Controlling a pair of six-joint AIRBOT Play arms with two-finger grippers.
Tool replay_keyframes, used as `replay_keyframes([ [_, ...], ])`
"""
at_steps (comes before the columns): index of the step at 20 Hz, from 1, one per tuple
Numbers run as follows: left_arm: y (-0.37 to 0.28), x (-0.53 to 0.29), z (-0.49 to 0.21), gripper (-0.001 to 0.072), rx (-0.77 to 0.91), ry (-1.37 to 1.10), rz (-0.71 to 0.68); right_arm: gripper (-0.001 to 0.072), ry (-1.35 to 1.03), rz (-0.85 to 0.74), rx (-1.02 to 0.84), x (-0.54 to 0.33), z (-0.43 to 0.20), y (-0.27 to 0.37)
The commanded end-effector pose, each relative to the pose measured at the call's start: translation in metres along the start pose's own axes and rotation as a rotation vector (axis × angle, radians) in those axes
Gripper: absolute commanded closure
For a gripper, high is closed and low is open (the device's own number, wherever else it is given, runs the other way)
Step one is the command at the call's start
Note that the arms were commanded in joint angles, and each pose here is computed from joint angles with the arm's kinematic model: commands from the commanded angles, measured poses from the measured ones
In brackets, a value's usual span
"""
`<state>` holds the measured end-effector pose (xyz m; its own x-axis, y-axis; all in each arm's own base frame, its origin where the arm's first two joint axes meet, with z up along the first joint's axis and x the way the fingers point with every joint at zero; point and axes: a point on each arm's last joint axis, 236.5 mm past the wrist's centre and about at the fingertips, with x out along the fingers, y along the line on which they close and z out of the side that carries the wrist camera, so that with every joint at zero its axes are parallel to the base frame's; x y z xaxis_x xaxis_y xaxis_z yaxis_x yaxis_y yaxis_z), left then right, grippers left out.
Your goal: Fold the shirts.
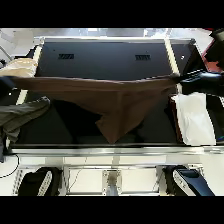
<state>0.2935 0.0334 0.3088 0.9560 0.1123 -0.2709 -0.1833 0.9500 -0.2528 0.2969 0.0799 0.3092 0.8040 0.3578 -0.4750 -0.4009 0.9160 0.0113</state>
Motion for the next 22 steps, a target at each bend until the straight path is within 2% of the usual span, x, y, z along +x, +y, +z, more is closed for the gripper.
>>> replay_keyframes([
  [1,-0.020,-0.066,0.065,0.0699,0.197,-0.107,-0.030,0.0694,-0.317,-0.074,-0.080,-0.132,0.062,0.041],
  [4,-0.037,-0.086,0.106,0.0699,0.246,-0.135,-0.059,0.0694,-0.457,-0.096,-0.117,-0.185,0.096,0.056],
  [7,-0.026,-0.046,0.061,0.0698,0.262,0.139,-0.018,0.0694,-0.360,-0.116,-0.093,-0.147,0.098,0.031],
  [10,-0.009,0.044,-0.010,0.0698,0.263,0.440,0.027,0.0693,-0.085,-0.071,0.001,-0.035,0.067,-0.013],
  [14,0.020,0.170,-0.101,0.0697,0.280,0.664,0.087,0.0693,0.202,-0.013,0.164,0.141,-0.003,-0.072],
  [16,0.027,0.226,-0.136,0.0697,0.274,0.685,0.091,0.0692,0.260,0.006,0.253,0.222,-0.039,-0.096],
  [19,0.033,0.287,-0.184,0.0695,0.214,0.692,0.091,0.0690,0.207,0.035,0.448,0.322,-0.075,-0.117],
  [20,0.032,0.301,-0.200,0.0657,0.198,0.699,0.080,0.0689,0.166,0.038,0.523,0.345,-0.080,-0.124],
  [21,0.030,0.313,-0.210,0.0389,0.183,0.694,0.067,0.0688,0.101,0.025,0.601,0.364,-0.079,-0.134],
  [22,0.026,0.321,-0.213,0.0042,0.159,0.676,0.053,0.0687,0.031,0.013,0.681,0.375,-0.072,-0.144],
])
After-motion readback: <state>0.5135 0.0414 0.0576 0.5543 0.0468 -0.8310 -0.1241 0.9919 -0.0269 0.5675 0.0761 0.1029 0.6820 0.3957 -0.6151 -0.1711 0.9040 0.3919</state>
